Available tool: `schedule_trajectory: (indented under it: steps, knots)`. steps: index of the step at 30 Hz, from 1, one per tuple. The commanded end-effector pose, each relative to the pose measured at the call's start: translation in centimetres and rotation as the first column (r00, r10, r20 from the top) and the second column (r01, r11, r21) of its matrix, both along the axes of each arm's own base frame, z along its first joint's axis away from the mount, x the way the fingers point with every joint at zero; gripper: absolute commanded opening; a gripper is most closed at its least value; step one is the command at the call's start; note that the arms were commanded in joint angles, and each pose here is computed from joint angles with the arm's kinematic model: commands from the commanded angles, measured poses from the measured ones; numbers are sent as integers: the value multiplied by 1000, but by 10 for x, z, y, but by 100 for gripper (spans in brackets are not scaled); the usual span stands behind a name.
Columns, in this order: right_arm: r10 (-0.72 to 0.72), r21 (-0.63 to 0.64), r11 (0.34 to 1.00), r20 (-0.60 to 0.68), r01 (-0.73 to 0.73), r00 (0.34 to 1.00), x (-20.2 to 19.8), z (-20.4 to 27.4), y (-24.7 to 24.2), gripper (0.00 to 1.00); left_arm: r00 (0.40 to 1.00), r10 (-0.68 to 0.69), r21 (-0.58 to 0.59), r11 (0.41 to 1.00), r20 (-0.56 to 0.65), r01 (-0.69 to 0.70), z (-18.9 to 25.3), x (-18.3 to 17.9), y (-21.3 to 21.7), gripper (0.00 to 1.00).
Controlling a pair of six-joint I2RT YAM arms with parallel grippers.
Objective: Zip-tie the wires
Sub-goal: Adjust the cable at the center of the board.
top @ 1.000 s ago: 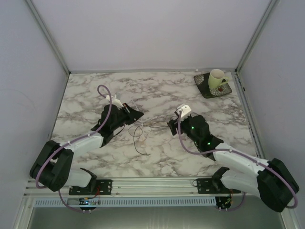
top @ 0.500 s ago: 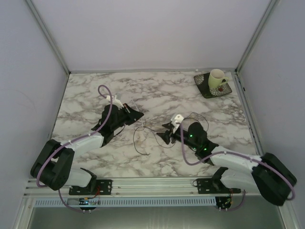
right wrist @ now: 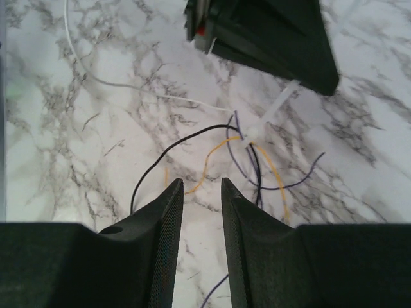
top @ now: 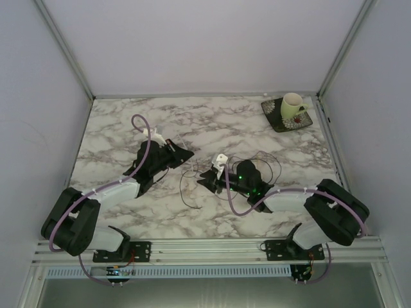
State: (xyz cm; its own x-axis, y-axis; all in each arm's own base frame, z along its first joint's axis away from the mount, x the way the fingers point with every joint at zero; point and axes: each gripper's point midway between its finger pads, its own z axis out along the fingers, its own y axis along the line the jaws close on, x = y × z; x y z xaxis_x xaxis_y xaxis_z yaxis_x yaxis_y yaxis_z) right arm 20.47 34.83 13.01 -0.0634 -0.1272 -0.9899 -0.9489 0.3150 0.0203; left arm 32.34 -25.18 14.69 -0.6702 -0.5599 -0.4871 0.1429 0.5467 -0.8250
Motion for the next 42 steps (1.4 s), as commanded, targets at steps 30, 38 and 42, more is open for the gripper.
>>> schedule_trajectory:
  steps: [30,38,42]
  knots:
    - [-25,-137,990,94,38,995,30,-46,2,35,999,9,-24,1000,36,-8,27,6,-7,0]
    - [-12,-136,990,99,25,995,39,-50,15,36,1000,-3,-36,999,23,4,23,3,-13,0]
    - [-24,-113,993,110,37,994,45,-47,19,38,1000,-7,-42,999,18,8,23,2,-15,0]
